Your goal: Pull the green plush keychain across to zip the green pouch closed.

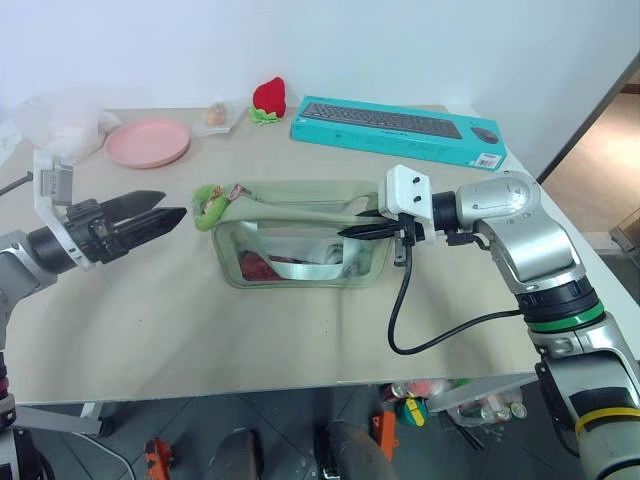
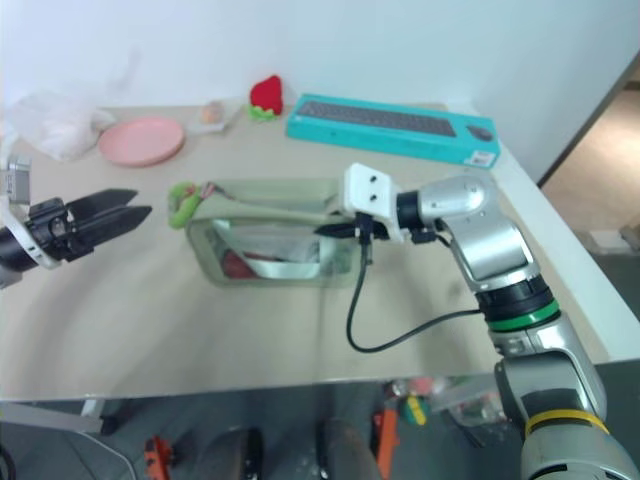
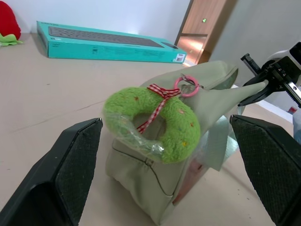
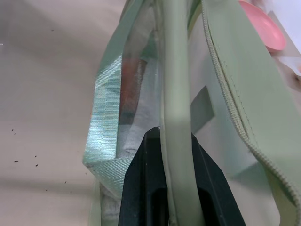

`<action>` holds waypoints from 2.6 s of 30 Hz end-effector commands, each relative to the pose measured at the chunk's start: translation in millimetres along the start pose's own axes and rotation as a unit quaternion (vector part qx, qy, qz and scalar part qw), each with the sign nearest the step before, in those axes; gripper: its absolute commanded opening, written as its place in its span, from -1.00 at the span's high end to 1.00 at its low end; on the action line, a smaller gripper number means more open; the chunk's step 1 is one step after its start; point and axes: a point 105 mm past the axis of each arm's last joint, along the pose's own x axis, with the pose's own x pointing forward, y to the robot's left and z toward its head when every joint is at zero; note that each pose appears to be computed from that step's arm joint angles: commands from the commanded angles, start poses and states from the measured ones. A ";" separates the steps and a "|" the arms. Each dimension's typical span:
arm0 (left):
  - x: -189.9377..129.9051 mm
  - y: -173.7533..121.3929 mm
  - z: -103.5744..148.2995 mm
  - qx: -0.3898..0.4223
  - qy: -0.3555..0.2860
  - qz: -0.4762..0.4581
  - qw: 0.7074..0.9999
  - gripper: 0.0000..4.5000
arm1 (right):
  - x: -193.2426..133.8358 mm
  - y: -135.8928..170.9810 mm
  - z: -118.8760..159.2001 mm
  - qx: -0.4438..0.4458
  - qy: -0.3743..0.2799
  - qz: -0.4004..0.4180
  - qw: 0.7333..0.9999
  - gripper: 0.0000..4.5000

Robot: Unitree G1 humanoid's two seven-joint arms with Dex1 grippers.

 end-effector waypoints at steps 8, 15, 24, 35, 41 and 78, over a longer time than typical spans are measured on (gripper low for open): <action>1.9 -0.9 14.6 0.023 -0.009 -0.006 1.000 -1.00 | -22.5 -1.1 18.3 0.024 -0.042 -0.025 0.999 -0.35; 1.1 -3.5 18.7 0.017 -0.005 -0.020 1.000 -1.00 | -57.9 9.8 9.0 0.084 -0.050 -0.041 0.994 -0.35; 12.6 -34.4 19.8 0.029 0.025 -0.098 0.994 -1.00 | -63.3 16.9 -15.3 0.119 -0.019 -0.071 0.990 -0.35; 24.8 -52.9 17.2 0.019 0.033 -0.144 0.989 -1.00 | -50.3 23.5 -15.9 0.128 -0.028 -0.061 0.990 -0.35; 26.4 -54.3 17.8 0.017 0.029 -0.146 0.989 -1.00 | -51.3 23.3 -13.7 0.132 -0.038 -0.062 0.989 0.35; 37.0 -6.9 -6.1 -0.087 -0.009 -0.071 0.994 0.50 | -49.6 26.8 -12.1 0.135 -0.034 -0.077 0.987 1.00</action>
